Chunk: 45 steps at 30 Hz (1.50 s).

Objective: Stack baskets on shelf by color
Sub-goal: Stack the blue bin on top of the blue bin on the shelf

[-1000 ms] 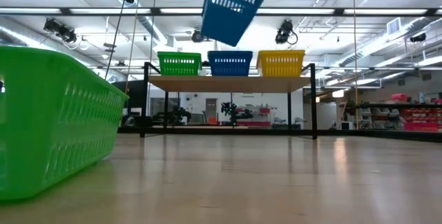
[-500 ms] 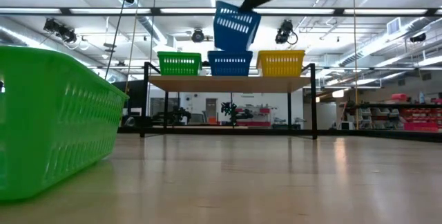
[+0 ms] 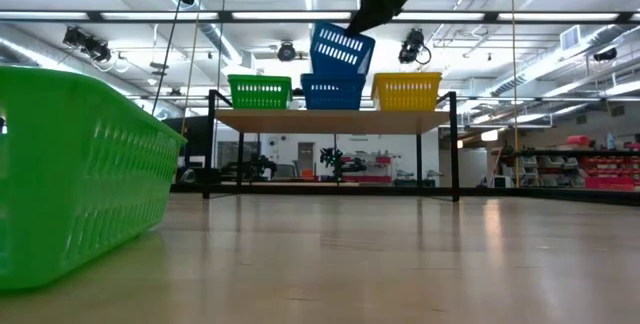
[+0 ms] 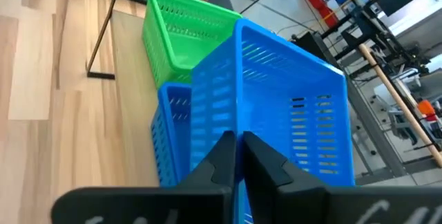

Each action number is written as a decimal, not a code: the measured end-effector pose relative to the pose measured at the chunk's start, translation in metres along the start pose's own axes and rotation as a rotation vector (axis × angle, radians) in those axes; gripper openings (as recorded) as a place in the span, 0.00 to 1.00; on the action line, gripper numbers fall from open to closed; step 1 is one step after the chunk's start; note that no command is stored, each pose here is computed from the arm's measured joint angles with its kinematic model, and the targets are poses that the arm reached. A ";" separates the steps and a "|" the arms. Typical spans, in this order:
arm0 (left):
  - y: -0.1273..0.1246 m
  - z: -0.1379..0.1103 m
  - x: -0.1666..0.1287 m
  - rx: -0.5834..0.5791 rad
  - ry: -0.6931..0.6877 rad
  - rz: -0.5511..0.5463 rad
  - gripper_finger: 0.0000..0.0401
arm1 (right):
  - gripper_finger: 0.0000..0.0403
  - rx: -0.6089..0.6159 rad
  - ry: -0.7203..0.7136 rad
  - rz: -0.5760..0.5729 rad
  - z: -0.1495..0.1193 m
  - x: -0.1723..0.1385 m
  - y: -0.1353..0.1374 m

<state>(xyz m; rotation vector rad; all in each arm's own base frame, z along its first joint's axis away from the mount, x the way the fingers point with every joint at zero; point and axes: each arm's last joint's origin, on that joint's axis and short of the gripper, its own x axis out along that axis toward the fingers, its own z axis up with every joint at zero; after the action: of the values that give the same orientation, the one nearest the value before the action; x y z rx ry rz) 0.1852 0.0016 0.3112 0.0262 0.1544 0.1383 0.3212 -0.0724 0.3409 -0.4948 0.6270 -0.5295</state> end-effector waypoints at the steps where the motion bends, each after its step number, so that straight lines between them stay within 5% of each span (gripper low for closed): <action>1: 0.000 0.000 0.000 0.000 0.000 0.000 0.07 | 0.06 0.002 -0.005 0.003 -0.001 0.001 0.000; 24: 0.000 0.000 0.000 0.000 0.000 0.000 0.09 | 0.11 0.034 0.002 0.013 -0.014 0.011 0.002; 45: 0.000 0.000 0.000 0.000 -0.003 0.000 0.07 | 0.30 -0.003 0.039 0.156 -0.023 0.043 0.028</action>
<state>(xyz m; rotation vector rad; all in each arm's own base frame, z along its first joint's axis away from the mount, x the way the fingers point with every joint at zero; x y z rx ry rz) 0.1852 0.0016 0.3113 0.0260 0.1517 0.1386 0.3440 -0.0831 0.2904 -0.4355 0.6979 -0.3917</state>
